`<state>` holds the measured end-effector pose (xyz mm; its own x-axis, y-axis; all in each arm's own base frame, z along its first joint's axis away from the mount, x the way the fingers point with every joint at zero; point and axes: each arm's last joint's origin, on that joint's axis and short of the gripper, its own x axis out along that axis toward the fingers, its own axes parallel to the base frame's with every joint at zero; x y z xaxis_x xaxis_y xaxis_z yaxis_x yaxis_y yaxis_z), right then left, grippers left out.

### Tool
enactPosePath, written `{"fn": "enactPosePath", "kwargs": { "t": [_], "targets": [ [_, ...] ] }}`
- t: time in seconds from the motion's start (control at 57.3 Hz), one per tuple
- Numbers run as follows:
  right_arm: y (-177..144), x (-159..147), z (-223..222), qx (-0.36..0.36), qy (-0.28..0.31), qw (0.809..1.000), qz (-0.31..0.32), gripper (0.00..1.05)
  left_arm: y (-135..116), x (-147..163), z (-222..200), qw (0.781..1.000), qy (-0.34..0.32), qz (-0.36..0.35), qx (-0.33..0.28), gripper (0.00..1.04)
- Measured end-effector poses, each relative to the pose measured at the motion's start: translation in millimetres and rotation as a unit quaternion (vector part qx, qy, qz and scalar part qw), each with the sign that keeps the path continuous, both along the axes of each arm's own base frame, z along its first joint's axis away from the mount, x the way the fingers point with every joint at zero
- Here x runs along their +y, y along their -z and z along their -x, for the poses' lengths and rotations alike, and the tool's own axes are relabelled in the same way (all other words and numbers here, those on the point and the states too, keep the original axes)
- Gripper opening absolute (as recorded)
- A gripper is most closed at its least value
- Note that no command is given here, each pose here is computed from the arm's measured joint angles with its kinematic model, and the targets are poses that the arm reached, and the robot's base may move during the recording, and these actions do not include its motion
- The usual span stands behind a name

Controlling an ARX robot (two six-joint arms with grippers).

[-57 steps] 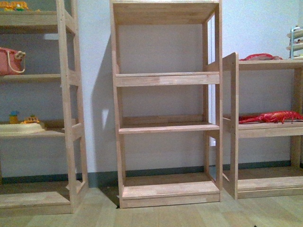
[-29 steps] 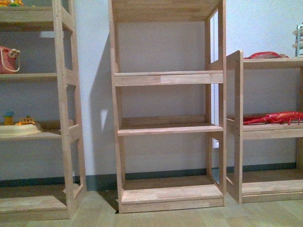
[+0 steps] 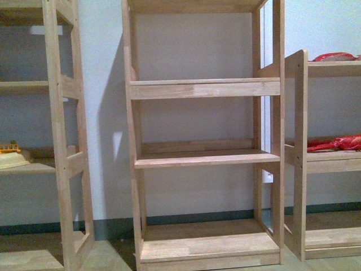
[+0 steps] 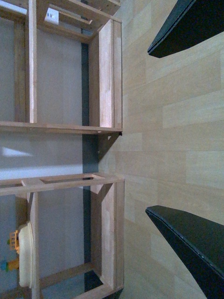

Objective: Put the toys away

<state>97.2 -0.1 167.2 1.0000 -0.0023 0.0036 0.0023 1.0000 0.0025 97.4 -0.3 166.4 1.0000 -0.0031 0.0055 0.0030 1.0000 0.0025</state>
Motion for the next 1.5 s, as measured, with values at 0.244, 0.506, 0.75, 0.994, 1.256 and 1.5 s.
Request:
{"fn": "enactPosePath", "kwargs": {
  "t": [0.244, 0.506, 0.75, 0.994, 1.256, 1.5],
  "targets": [
    [0.0, 0.1, 0.0, 0.0, -0.001, 1.0, 0.0, 0.06, 0.0, 0.1, 0.0, 1.0, -0.001, 0.0, 0.0, 0.98],
    [0.1, 0.1, 0.0, 0.0, -0.002, 1.0, 0.0, 0.06, 0.0, 0.1, 0.0, 1.0, -0.002, 0.0, 0.0, 0.98],
    [0.1, 0.2, 0.0, 0.0, -0.003, 1.0, 0.0, 0.06, 0.1, 0.1, -0.1, 1.0, -0.002, 0.0, 0.001, 0.98],
    [0.1, 0.1, 0.0, 0.0, -0.002, 1.0, 0.0, 0.06, 0.1, 0.1, -0.1, 1.0, -0.001, 0.0, 0.001, 0.98],
    [0.1, 0.1, 0.0, 0.0, -0.002, 1.0, 0.0, 0.06, 0.1, 0.1, -0.1, 1.0, -0.001, 0.0, 0.001, 0.98],
    [0.1, 0.1, 0.0, 0.0, -0.002, 1.0, 0.0, 0.06, 0.1, 0.1, -0.1, 1.0, -0.001, 0.0, 0.001, 0.98]
  ]
}}
